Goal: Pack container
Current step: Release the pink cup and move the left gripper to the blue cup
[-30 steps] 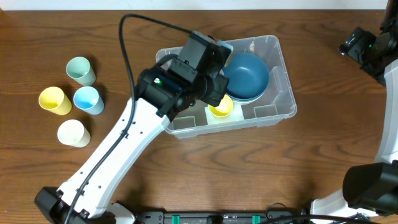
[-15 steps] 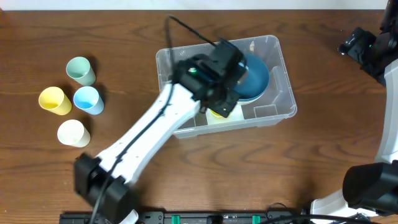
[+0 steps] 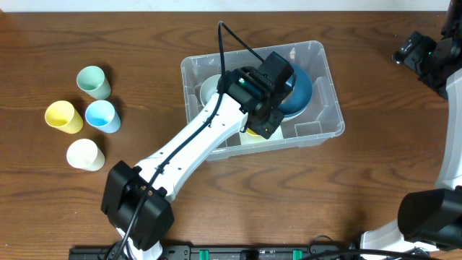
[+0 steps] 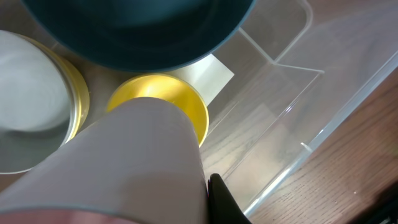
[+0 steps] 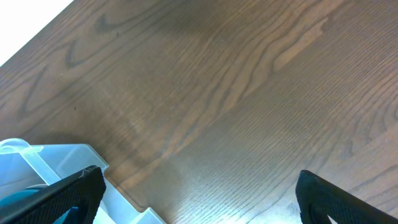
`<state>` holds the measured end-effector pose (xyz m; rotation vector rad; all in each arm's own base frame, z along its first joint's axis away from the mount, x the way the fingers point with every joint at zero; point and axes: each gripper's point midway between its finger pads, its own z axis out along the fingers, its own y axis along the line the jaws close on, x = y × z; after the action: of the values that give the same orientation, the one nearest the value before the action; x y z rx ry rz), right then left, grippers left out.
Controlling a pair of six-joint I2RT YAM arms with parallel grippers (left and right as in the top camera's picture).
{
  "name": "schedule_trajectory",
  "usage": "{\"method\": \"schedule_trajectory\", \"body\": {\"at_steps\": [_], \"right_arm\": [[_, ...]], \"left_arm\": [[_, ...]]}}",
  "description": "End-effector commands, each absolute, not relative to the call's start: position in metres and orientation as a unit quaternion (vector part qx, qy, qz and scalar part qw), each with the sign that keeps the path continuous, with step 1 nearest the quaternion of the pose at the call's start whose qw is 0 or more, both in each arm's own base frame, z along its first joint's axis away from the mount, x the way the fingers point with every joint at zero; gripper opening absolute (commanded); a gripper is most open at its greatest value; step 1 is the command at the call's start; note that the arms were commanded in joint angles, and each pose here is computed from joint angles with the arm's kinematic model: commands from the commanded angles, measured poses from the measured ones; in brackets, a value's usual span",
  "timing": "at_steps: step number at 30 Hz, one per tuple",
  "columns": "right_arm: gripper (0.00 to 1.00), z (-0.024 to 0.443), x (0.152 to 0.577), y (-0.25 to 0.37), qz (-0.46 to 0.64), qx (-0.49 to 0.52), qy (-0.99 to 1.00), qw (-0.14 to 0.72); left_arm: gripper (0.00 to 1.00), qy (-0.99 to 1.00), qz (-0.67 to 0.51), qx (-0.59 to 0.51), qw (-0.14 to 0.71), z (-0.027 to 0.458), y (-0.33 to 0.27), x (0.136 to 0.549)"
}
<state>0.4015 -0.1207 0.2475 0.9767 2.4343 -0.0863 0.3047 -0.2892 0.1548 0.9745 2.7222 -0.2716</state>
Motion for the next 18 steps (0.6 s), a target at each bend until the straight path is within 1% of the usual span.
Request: {"method": "schedule_trajectory", "body": {"at_steps": [1,2,3,4,5,7,8,10,15,18], "right_arm": [[0.99,0.245,0.401,-0.125,-0.036,0.369,0.893,0.253],[0.99,0.245,0.401,-0.125,-0.036,0.369,0.893,0.253],[0.99,0.245,0.401,-0.125,-0.036,0.369,0.893,0.253],[0.99,0.245,0.401,-0.125,-0.036,0.369,0.893,0.253],[0.99,0.245,0.401,-0.125,-0.036,0.369,0.893,0.253],[0.99,0.245,0.401,-0.125,-0.036,0.369,0.893,0.253],[0.99,0.245,0.401,-0.125,-0.036,0.369,0.893,0.253],[0.99,0.245,0.401,-0.125,-0.036,0.369,0.893,0.253],[0.99,0.245,0.401,-0.125,-0.036,0.370,0.893,0.253],[0.99,0.245,0.401,-0.125,-0.036,0.370,0.893,0.253]], "left_arm": [[0.09,0.929,-0.083,0.338,0.124,0.156,-0.287,0.308],[0.15,0.929,-0.083,0.338,0.124,0.156,-0.287,0.308],[0.25,0.929,-0.084,0.338,0.125,0.156,-0.287,0.308],[0.32,0.929,-0.083,0.338,0.125,0.156,-0.287,0.308],[0.43,0.929,-0.084,0.338,0.125,0.156,-0.287,0.308],[0.56,0.929,-0.083,0.338,0.125,0.156,-0.287,0.308],[0.58,0.929,-0.083,0.338,0.125,0.156,-0.287,0.308],[0.60,0.929,-0.084,0.338,0.126,0.156,-0.287,0.309],[0.60,0.932,-0.069,0.330,0.132,0.156,-0.280,0.315],[0.60,0.945,-0.060,0.292,0.137,0.163,-0.264,0.323]]}}
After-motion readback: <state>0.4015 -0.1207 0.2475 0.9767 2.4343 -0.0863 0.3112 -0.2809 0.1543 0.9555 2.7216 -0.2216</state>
